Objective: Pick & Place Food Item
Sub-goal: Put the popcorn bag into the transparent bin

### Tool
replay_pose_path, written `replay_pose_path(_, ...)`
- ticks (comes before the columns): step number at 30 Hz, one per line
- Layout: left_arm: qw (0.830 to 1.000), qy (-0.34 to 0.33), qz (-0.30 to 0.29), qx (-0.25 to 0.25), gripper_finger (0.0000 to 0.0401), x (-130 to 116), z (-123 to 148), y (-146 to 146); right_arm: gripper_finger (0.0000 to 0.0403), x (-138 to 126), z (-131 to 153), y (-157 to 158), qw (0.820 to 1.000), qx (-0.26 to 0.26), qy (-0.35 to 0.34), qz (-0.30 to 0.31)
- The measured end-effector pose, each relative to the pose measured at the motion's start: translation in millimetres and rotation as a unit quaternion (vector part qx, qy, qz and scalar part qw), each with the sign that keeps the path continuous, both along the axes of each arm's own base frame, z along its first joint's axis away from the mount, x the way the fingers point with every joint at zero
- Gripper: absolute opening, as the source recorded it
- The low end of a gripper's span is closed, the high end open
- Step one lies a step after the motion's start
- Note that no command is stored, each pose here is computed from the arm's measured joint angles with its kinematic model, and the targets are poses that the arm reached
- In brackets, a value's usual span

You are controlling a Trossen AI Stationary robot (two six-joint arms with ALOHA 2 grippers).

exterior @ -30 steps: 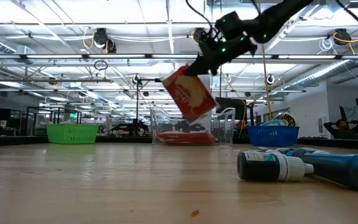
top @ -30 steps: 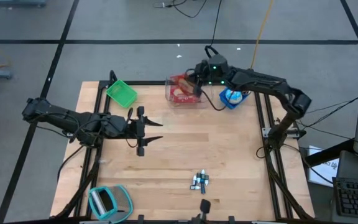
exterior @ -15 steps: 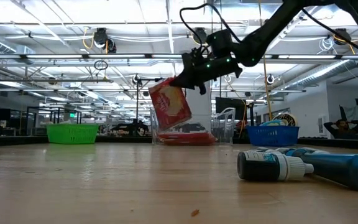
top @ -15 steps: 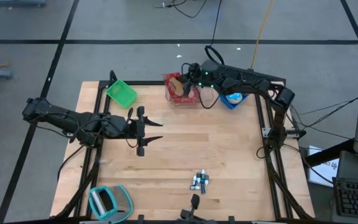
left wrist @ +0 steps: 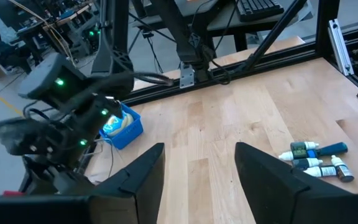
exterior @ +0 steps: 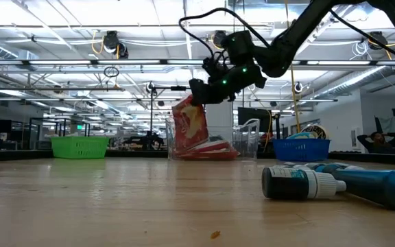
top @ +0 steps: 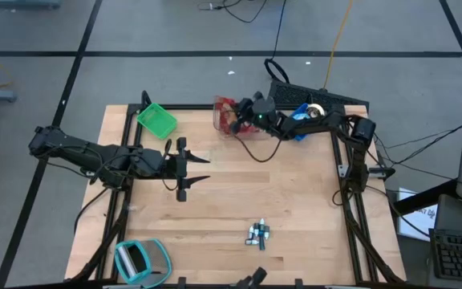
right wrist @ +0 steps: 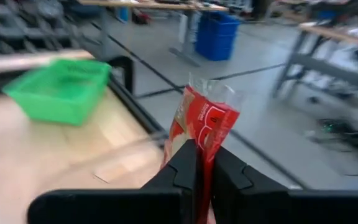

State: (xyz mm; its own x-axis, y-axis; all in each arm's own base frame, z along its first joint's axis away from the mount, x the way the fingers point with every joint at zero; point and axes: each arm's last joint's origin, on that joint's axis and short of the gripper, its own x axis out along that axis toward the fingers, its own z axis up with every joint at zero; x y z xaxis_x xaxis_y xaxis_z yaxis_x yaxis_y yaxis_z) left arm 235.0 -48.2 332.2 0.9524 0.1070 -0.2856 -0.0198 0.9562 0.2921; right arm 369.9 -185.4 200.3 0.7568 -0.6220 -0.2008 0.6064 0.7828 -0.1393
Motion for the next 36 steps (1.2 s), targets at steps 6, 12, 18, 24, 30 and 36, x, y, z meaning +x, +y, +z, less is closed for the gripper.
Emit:
replay_pose_path(6,1.0,0.0,0.0,0.0,0.0193,0.0,0.0,0.0,0.0011,4.0,-6.5,22.3,0.991,-0.081,0.084,-0.069)
replay_pose_path(12,1.0,0.0,0.0,0.0,0.0203,0.0,0.0,0.0,0.0017,7.6,-7.4,42.4,0.968,-0.145,0.155,-0.135)
replay_pose_path(18,1.0,0.0,0.0,0.0,0.0199,0.0,0.0,0.0,0.0017,10.9,-7.0,58.2,0.966,-0.129,0.132,-0.179)
replay_pose_path(24,1.0,0.0,0.0,0.0,0.0192,0.0,0.0,0.0,0.001,10.3,-7.7,59.1,0.981,-0.021,-0.021,-0.192)
replay_pose_path(30,1.0,0.0,0.0,0.0,0.0191,0.0,0.0,0.0,0.0008,-15.0,-22.4,61.4,0.962,-0.007,-0.149,-0.226)
replay_pose_path(36,1.0,0.0,0.0,0.0,0.0191,0.0,0.0,0.0,0.0008,-47.2,-33.9,68.6,0.936,-0.011,-0.24,-0.258)
